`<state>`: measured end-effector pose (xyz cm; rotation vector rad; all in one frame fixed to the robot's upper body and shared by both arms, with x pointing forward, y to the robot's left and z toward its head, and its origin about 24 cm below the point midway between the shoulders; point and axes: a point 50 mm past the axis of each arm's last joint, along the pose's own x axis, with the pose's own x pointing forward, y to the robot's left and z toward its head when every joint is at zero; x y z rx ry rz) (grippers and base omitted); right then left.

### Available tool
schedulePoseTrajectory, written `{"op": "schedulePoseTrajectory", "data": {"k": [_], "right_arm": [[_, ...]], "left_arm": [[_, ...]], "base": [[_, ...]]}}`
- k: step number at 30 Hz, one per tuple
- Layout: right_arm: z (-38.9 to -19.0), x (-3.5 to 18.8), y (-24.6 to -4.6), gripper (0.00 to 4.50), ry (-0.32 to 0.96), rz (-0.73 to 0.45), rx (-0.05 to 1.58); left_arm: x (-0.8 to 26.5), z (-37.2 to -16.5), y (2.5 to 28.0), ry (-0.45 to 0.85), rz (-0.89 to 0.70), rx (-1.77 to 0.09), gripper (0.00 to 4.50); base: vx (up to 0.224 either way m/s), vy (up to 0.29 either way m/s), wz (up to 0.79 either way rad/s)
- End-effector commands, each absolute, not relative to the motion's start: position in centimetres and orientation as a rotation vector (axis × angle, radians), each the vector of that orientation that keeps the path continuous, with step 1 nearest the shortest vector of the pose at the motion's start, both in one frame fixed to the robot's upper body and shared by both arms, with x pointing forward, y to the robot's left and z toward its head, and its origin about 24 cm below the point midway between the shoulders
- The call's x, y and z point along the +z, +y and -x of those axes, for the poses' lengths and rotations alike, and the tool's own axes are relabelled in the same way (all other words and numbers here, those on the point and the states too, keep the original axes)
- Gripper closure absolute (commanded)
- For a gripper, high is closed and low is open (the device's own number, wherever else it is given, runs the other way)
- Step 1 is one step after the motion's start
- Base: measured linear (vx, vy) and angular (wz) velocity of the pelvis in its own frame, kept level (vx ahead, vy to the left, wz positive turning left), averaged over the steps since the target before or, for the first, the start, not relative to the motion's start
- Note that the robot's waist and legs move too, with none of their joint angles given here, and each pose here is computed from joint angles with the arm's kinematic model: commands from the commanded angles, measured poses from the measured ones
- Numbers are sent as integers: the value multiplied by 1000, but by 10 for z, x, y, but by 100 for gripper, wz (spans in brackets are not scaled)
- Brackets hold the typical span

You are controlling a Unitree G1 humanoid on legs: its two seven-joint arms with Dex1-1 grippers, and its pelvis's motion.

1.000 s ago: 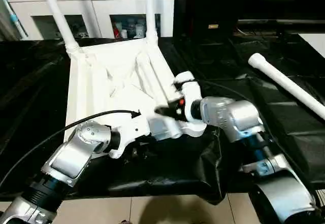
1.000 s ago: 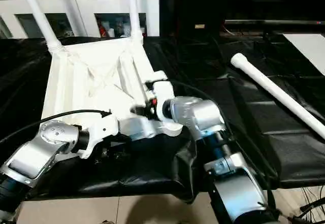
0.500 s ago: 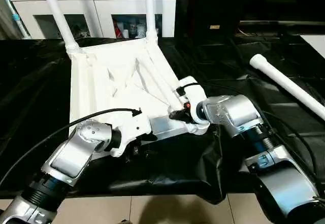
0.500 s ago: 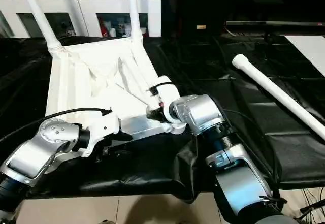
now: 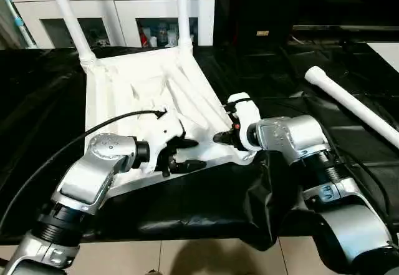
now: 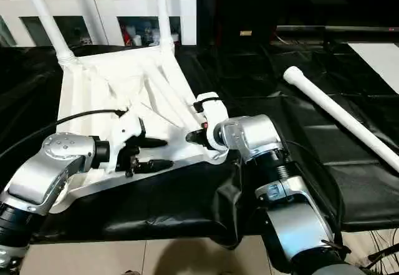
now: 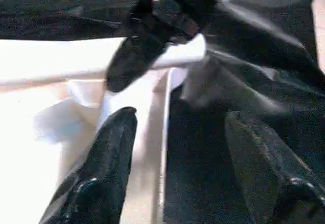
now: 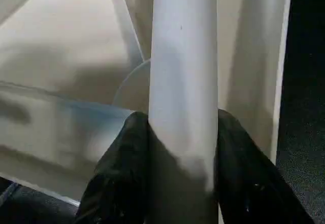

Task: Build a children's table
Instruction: Pick table leg

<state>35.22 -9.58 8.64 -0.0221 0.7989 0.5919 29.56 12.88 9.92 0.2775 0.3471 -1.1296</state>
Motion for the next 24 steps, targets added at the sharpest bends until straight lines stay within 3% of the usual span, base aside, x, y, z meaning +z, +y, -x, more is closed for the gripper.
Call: {"op": "schedulePoseTrajectory", "data": {"k": [1,4,6,10,15,19,24], "right_arm": [[-354,92,-99,320,750,-27,595],[-356,107,-97,320,573,-121,673],[-353,125,-100,320,364,-226,773],[-339,134,-106,320,205,-305,846],[-325,131,-99,320,181,-333,890],[-323,128,-95,321,174,-328,890],[-322,127,-94,321,149,-333,878]], "left_arm": [[106,-304,132,313,-244,-1056,112],[112,-317,132,258,-142,-915,96],[120,-331,132,192,45,-737,78],[129,-343,124,130,424,-591,46],[149,-348,105,48,719,-652,4],[165,-344,92,-10,818,-773,0],[168,-336,83,29,852,-844,0]], "base": [[0,0,0],[0,0,0],[0,0,0],[0,0,0],[0,0,0],[0,0,0],[0,0,0]]}}
